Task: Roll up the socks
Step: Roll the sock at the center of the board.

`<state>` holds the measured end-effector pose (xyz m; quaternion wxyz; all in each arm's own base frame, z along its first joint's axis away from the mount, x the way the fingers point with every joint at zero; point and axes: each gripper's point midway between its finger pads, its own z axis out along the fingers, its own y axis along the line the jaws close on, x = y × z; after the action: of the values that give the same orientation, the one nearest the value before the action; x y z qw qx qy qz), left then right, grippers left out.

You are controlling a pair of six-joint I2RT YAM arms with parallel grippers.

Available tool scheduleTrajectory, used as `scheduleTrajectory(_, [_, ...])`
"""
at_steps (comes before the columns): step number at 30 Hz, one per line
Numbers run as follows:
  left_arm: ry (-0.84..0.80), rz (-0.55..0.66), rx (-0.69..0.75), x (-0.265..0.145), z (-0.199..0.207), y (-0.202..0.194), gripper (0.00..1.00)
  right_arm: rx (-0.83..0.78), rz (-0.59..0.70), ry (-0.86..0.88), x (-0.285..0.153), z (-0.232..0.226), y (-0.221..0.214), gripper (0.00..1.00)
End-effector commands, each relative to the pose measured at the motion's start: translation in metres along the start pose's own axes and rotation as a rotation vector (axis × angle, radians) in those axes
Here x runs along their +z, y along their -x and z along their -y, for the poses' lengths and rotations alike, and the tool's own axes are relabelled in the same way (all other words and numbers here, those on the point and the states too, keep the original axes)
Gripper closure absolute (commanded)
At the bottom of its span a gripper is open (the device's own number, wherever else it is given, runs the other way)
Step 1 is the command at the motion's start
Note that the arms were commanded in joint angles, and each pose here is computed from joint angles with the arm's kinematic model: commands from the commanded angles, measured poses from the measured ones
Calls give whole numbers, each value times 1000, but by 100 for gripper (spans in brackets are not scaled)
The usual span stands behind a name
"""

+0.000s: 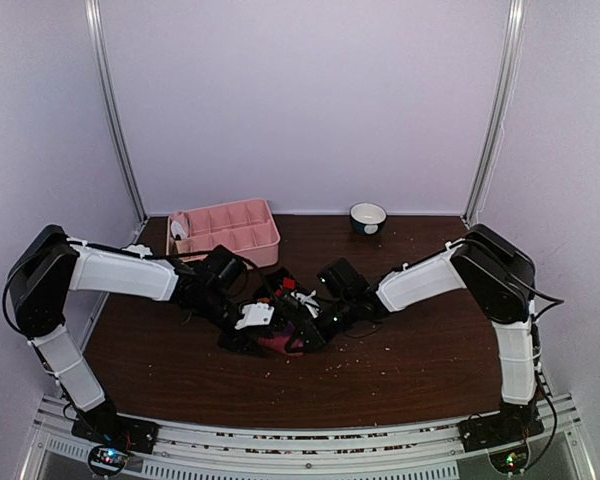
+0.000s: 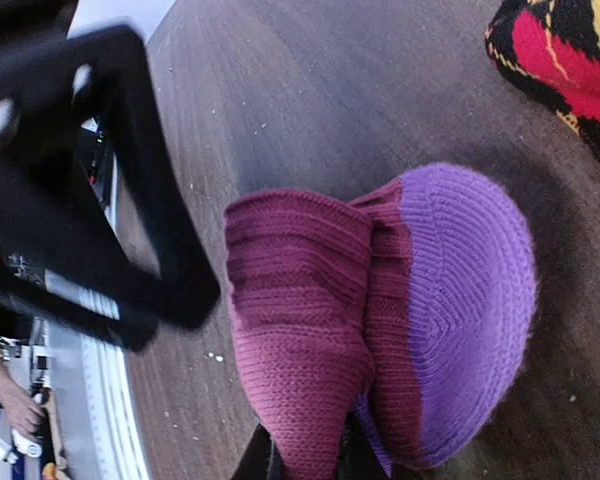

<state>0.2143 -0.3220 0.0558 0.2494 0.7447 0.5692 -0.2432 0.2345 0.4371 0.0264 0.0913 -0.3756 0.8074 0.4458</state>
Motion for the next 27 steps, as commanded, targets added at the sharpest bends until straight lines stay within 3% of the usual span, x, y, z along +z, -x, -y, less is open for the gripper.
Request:
scheduleTrajectory(1, [79,-83,125,14,-15,1,55,315,-227,-51,19,31,-79,100])
scheduleTrajectory(13, [165,-220,175,33,-30,-20,63,447,-195,25,22,28,-82,100])
scheduleTrajectory(27, [272,-219,162,2,-32,-9,55,483,-208,4,19,36,-90,100])
